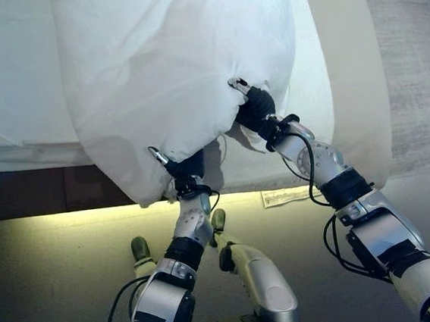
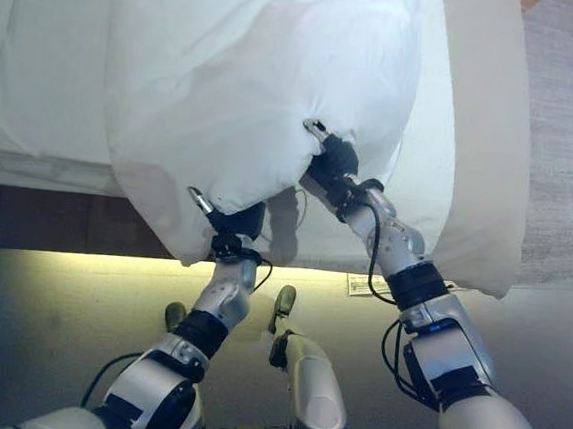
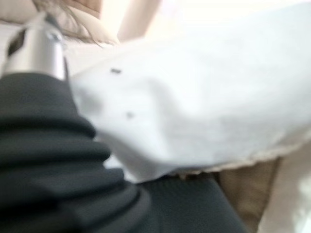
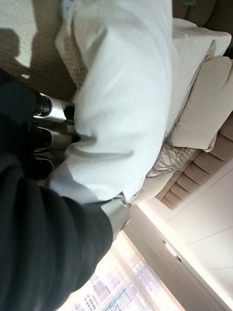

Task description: Make the bed neatly

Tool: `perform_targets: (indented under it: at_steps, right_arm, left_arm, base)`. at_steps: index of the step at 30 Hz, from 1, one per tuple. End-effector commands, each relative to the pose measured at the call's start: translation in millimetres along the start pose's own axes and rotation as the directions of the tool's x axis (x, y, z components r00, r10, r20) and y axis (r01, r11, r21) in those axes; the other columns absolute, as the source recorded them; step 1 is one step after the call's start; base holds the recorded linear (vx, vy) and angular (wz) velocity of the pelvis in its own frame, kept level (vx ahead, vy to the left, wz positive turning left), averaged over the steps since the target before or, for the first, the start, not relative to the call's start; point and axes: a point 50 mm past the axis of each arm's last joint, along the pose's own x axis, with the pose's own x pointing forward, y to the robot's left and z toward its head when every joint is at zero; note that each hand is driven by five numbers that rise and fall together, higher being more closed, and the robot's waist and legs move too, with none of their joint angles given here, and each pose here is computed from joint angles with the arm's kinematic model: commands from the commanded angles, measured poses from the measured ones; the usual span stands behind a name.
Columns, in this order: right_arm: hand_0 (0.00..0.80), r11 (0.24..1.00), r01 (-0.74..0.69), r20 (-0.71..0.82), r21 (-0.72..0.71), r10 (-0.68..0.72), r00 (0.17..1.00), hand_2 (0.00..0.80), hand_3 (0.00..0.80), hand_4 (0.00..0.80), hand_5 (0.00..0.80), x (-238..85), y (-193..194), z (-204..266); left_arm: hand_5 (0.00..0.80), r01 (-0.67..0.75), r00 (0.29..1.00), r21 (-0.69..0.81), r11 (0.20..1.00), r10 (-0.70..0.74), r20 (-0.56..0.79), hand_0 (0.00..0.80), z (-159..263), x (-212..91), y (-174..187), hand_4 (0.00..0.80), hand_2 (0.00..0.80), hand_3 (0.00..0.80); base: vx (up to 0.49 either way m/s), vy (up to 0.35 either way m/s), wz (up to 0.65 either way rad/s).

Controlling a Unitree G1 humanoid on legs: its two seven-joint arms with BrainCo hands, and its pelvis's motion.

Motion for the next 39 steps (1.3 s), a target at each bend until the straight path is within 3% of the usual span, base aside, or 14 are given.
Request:
perform_targets:
  at_steps: [1, 8, 9, 10, 18, 27, 34, 39]
  right_arm:
    - [0.8, 0.983, -0.185, 0.065, -0.016, 0.186, 0.98, 0.8, 0.8, 0.8, 0.8, -7.0, 26.9, 8.8]
    - [0.8, 0.995, -0.097, -0.011, -0.012, 0.097, 0.995, 0.8, 0.8, 0.8, 0.8, -22.0, -5.1, -14.4]
    - [0.587, 0.997, -0.076, -0.033, -0.019, 0.076, 0.997, 0.587, 0.587, 0.587, 0.587, -25.8, -12.1, -19.5]
    - [0.0, 0.998, -0.06, -0.049, -0.022, 0.059, 0.997, 0.0, 0.0, 0.0, 0.0, -28.7, -17.2, -23.2]
    - [0.0, 0.999, 0.026, -0.219, 0.026, -0.02, 0.975, 0.0, 0.0, 0.0, 0.0, -65.0, -49.4, -77.5]
    - [0.0, 0.98, 0.188, -0.483, 0.057, -0.138, 0.865, 0.0, 0.0, 0.0, 0.0, -127.2, -84.8, -148.2]
    - [0.0, 0.961, 0.272, -0.542, 0.054, -0.2, 0.816, 0.0, 0.0, 0.0, 0.0, -150.5, -95.4, -169.6]
    - [0.0, 0.949, 0.312, -0.555, 0.037, -0.24, 0.796, 0.0, 0.0, 0.0, 0.0, -159.5, -101.2, -175.2]
  left_arm:
    - [0.0, 0.143, 0.989, -0.07, 0.987, -0.144, -0.014, 0.0, -20.6, 0.8, -23.3, 0.0, 0.0, 0.0]
    - [0.0, 0.175, 0.982, -0.036, 0.984, -0.171, 0.083, 0.0, 10.4, 4.2, -25.9, 0.0, 0.0, 0.0]
    - [0.0, 0.18, 0.979, -0.026, 0.983, -0.176, 0.104, 0.0, 18.2, 5.7, -27.5, 0.0, 0.0, 0.0]
    - [0.0, 0.181, 0.977, -0.018, 0.983, -0.178, 0.117, 0.0, 24.4, 6.8, -28.6, 0.0, 0.0, 0.0]
    - [0.0, 0.174, 0.962, 0.078, 0.982, -0.186, 0.199, 0.0, 83.8, 12.9, -40.9, 0.0, 0.0, 0.0]
    - [0.0, 0.118, 0.96, 0.155, 0.981, -0.153, 0.233, 0.0, 142.7, -1.7, -41.4, 0.0, 0.0, 0.0]
    - [0.0, 0.025, 0.956, 0.204, 0.979, -0.083, 0.28, 0.0, 178.4, -15.8, -38.5, 0.0, 0.0, 0.0]
    - [0.0, -0.121, 0.949, 0.334, 0.935, 0.01, 0.314, 0.0, 208.1, -31.5, -35.4, 0.0, 0.0, 0.0]
  base:
    - [0.03, 0.02, 0.15]
    - [0.036, 0.046, 0.1]
    - [0.051, 0.041, 0.05]
    - [0.053, 0.044, 0.1]
    - [0.031, 0.064, 0.19]
    - [0.133, 0.148, 0.07]
    - [0.079, 0.175, 0.07]
    - [0.007, 0.137, 0.08]
